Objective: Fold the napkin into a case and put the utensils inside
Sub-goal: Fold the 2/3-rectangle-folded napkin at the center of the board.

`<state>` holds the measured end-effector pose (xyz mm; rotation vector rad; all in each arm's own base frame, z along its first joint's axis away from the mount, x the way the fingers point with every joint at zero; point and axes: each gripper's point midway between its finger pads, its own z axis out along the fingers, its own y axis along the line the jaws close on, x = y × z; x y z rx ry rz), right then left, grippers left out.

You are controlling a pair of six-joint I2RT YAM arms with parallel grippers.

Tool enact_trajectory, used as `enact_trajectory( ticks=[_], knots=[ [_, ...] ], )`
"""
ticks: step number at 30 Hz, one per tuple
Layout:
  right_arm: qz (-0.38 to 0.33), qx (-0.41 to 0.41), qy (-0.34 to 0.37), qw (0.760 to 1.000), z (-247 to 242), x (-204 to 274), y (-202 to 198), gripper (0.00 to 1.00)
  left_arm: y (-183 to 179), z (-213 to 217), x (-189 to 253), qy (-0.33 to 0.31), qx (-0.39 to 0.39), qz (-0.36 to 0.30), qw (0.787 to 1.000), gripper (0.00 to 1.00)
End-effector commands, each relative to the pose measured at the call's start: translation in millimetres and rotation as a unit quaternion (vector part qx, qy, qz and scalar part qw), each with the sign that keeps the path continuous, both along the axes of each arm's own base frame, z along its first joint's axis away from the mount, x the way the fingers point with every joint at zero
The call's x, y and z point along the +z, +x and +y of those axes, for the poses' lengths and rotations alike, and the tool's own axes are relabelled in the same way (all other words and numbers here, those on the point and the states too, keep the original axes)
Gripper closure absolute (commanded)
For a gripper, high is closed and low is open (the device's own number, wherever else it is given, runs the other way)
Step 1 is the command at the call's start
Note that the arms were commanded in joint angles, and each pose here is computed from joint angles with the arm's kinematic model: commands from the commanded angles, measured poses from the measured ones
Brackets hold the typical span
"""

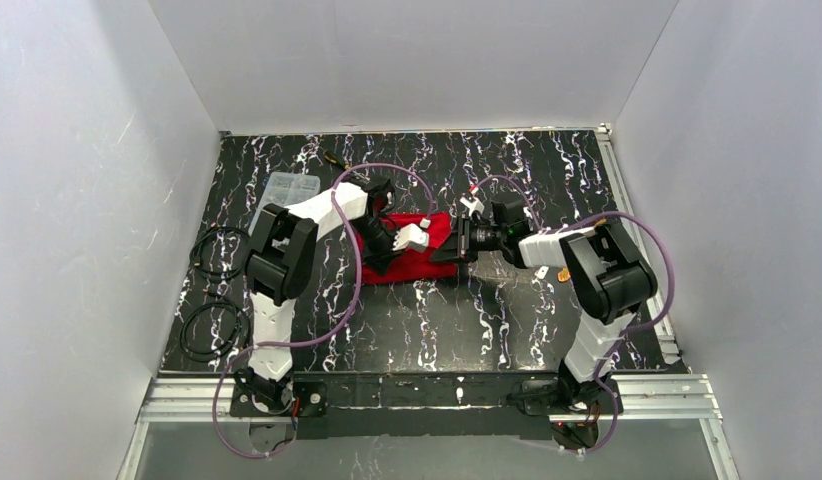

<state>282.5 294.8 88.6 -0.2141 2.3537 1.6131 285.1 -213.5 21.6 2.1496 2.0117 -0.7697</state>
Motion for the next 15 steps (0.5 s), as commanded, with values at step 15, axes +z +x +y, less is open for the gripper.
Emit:
enact_trajectory(
  ticks=[15],
  knots=[
    [0.003, -0.091, -0.112, 0.99, -12.2, -55.5, 46.9, 0.89, 32.3, 14.8, 14.3, 0.008, 0.059, -0.086, 0.995, 0.76]
  ],
)
